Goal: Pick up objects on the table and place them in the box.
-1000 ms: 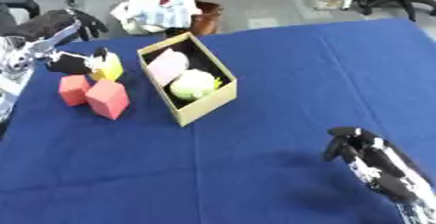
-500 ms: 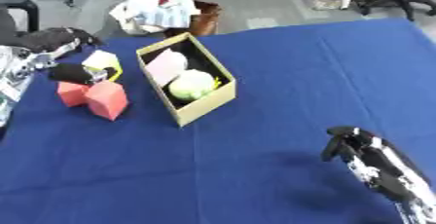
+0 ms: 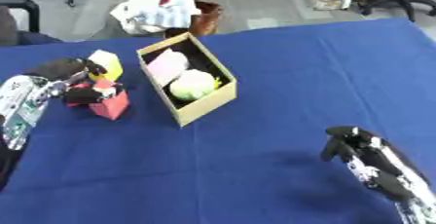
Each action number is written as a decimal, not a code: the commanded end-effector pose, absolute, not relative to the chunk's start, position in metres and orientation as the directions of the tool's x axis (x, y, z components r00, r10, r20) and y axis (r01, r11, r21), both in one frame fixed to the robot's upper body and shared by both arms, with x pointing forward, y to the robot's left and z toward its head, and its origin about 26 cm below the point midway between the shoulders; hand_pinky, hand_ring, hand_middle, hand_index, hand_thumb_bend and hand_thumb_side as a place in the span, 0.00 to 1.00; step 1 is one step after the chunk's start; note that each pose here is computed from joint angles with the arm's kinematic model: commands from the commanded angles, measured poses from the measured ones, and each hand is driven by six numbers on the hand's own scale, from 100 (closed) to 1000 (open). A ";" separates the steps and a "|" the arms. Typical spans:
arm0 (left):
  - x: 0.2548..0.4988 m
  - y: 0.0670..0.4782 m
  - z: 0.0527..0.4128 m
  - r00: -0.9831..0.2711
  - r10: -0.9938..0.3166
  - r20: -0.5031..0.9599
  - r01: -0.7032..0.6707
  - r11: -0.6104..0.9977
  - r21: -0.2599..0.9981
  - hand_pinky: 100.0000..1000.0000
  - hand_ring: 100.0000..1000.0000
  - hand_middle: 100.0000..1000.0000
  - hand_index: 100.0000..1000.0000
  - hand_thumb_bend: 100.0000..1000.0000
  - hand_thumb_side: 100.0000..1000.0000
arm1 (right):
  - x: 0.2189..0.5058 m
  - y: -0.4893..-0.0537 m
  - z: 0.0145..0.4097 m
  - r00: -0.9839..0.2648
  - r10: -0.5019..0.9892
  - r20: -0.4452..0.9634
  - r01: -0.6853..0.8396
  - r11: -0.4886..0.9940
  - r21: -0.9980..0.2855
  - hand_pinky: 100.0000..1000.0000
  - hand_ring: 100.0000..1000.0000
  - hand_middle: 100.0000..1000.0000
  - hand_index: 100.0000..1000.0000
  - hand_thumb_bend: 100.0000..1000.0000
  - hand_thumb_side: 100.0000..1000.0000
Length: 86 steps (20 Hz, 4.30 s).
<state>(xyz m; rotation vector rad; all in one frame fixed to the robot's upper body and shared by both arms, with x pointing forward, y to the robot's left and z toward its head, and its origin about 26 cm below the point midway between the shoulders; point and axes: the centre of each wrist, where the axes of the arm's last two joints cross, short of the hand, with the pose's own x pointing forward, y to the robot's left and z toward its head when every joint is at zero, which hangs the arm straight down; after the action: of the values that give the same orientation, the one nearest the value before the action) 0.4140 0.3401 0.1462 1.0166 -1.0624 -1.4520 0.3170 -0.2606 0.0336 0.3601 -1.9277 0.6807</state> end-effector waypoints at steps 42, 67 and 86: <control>0.446 0.270 0.232 -0.308 -0.951 0.006 -0.037 0.018 0.999 0.63 0.46 0.54 0.81 0.00 0.17 | 0.319 -0.262 0.040 -0.458 0.056 0.887 -0.528 0.786 -0.322 0.52 0.53 0.49 0.76 0.00 0.37; 0.493 0.203 0.193 -0.281 -0.944 -0.172 -0.074 -0.157 0.985 0.84 0.78 0.84 0.91 0.36 0.53 | 0.323 -0.251 0.044 -0.470 0.026 0.882 -0.551 0.773 -0.316 0.52 0.53 0.49 0.76 0.00 0.37; 0.481 0.261 0.212 -0.241 -0.955 -0.172 0.005 -0.179 0.984 0.88 0.82 0.87 0.93 0.32 0.81 | 0.323 -0.254 0.043 -0.469 0.036 0.883 -0.539 0.780 -0.318 0.52 0.53 0.49 0.76 0.00 0.37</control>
<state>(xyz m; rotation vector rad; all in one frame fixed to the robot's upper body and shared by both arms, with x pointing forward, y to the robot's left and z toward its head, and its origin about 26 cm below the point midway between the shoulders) 0.4821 0.2494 0.1912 1.1527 -1.2553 -1.5685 0.3209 -0.2510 0.0372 0.3954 -1.9382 0.7039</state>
